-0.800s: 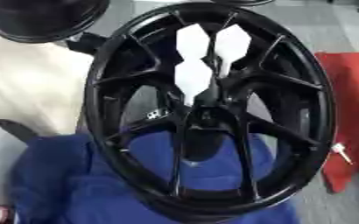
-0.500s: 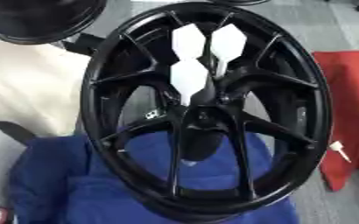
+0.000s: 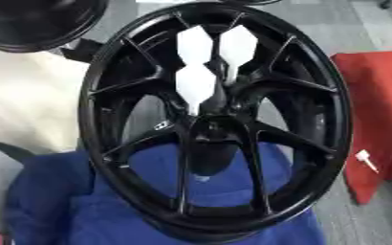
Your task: Pull the pin out of the wheel hub.
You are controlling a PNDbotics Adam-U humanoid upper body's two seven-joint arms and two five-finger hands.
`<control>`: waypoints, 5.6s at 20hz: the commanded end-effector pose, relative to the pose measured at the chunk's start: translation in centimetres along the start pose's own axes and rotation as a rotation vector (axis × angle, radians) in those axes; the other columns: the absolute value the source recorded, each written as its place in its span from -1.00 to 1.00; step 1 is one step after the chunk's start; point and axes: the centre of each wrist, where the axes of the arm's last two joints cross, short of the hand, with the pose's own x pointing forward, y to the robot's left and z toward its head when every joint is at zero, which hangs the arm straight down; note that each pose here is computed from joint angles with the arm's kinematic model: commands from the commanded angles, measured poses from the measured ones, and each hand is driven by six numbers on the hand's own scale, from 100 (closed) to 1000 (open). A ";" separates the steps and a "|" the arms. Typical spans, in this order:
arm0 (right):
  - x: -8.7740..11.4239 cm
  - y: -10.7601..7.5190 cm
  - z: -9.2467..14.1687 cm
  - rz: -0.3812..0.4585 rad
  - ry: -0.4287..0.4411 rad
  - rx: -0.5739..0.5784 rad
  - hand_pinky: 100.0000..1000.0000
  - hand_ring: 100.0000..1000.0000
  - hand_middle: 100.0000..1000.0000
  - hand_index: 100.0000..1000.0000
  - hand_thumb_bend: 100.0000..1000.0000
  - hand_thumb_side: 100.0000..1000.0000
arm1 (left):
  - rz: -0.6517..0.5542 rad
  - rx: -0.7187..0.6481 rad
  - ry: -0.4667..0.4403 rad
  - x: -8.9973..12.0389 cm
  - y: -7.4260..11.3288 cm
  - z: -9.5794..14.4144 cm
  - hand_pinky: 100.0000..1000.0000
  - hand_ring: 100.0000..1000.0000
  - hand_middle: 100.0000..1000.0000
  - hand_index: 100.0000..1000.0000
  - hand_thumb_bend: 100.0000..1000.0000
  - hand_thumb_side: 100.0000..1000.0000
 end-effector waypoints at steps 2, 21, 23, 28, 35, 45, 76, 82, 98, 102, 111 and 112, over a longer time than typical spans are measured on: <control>0.7 -1.0 -0.2 0.025 -0.022 -0.016 0.41 0.12 0.26 0.47 -1.00 0.35 | -0.157 -0.142 -0.108 1.1 0.1 -1.9 0.49 0.43 0.37 0.50 0.04 0.11; 1.4 -0.8 -0.6 0.016 -0.050 -0.018 0.41 0.12 0.24 0.46 -1.00 0.36 | -0.604 -0.623 -0.433 -0.6 1.3 -7.6 0.66 0.54 0.46 0.59 -0.04 -0.05; 1.4 -0.7 -0.6 0.014 -0.051 -0.015 0.41 0.12 0.24 0.46 -1.00 0.37 | -0.627 -0.670 -0.461 -0.7 0.9 -7.6 0.67 0.56 0.47 0.61 -0.05 -0.12; 1.3 -0.5 -0.7 0.012 -0.047 -0.012 0.41 0.12 0.24 0.46 -1.00 0.37 | -0.670 -0.756 -0.532 -0.7 0.0 -8.0 0.72 0.61 0.50 0.66 -0.06 -0.50; 1.0 -0.3 -0.6 0.006 -0.036 -0.006 0.41 0.12 0.23 0.46 -1.00 0.37 | -0.657 -0.822 -0.611 0.3 -1.6 -10.2 0.72 0.60 0.49 0.61 -0.20 -0.70; 0.9 0.0 -0.7 -0.003 -0.035 0.000 0.41 0.11 0.23 0.45 -1.00 0.38 | -0.716 -1.189 -0.488 3.5 -4.5 -14.4 0.71 0.60 0.50 0.60 -0.32 -0.61; 1.6 1.5 -1.7 -0.070 -0.075 0.027 0.40 0.09 0.20 0.44 -1.00 0.42 | -0.694 -1.254 -0.602 9.8 -5.8 -17.1 0.72 0.62 0.48 0.60 -0.26 -1.00; 1.6 1.9 -1.8 -0.087 -0.079 0.031 0.40 0.08 0.20 0.43 -1.00 0.43 | -0.649 -1.266 -0.653 10.4 -6.2 -17.2 0.71 0.61 0.49 0.58 -0.22 -1.00; 1.9 2.7 -2.2 -0.125 -0.094 0.030 0.40 0.06 0.18 0.42 -1.00 0.44 | -0.610 -1.377 -0.706 11.3 -7.6 -15.9 0.76 0.68 0.55 0.60 -0.01 -1.00; 1.8 2.9 -2.2 -0.136 -0.091 0.032 0.40 0.06 0.17 0.42 -1.00 0.45 | -0.595 -1.375 -0.720 11.7 -7.6 -15.9 0.77 0.74 0.59 0.62 0.00 -1.00; 1.7 2.9 -2.2 -0.150 -0.091 0.006 0.40 0.05 0.16 0.42 -1.00 0.46 | -0.562 -1.417 -0.703 11.2 -8.7 -15.4 0.72 0.70 0.51 0.59 -0.14 -1.00; 1.7 2.9 -2.2 -0.150 -0.088 0.004 0.40 0.05 0.16 0.42 -1.00 0.46 | -0.560 -1.419 -0.701 11.2 -8.8 -15.3 0.72 0.68 0.49 0.58 -0.16 -1.00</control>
